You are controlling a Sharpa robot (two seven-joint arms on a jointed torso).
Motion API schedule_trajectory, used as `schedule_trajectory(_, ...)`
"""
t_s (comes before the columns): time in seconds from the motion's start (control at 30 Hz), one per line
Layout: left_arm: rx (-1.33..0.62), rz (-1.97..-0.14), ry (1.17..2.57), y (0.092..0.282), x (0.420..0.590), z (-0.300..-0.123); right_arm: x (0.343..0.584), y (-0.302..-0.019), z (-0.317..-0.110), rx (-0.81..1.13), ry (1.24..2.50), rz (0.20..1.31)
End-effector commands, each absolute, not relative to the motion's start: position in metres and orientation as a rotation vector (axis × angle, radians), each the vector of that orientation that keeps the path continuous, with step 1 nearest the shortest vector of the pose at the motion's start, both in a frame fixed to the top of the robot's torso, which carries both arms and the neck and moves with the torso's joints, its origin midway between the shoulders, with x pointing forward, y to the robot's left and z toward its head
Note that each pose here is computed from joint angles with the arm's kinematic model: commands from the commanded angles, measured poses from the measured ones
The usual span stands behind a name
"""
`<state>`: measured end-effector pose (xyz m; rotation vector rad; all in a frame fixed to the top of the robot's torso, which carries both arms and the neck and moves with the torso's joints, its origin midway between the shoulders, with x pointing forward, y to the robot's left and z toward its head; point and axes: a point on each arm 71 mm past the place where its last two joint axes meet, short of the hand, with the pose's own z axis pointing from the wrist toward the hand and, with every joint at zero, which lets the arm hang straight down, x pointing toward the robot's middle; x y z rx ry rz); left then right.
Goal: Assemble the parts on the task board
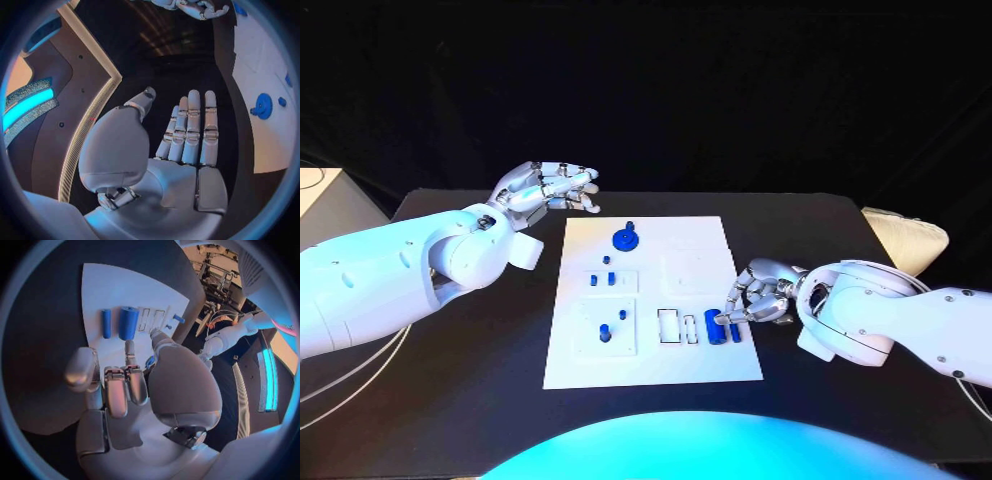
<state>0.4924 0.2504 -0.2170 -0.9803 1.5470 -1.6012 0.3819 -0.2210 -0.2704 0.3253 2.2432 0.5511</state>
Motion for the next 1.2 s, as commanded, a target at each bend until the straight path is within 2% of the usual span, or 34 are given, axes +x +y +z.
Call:
schedule_trajectory(0.03, -0.954, -1.625, 1.576, 0.246, 0.490, -0.216, 0.380, -0.220, -0.275, 0.263, 2.261, 0.482)
schedule_trajectory(0.83, -0.961, -1.616, 1.582, 0.249, 0.491, -0.217, 0.379, -0.198, -0.299, 0.180, 2.285, 0.450)
schedule_trajectory(1.2, -0.966, -1.615, 1.585, 0.250, 0.491, -0.218, 0.378, -0.187, -0.305, 0.193, 2.273, 0.474)
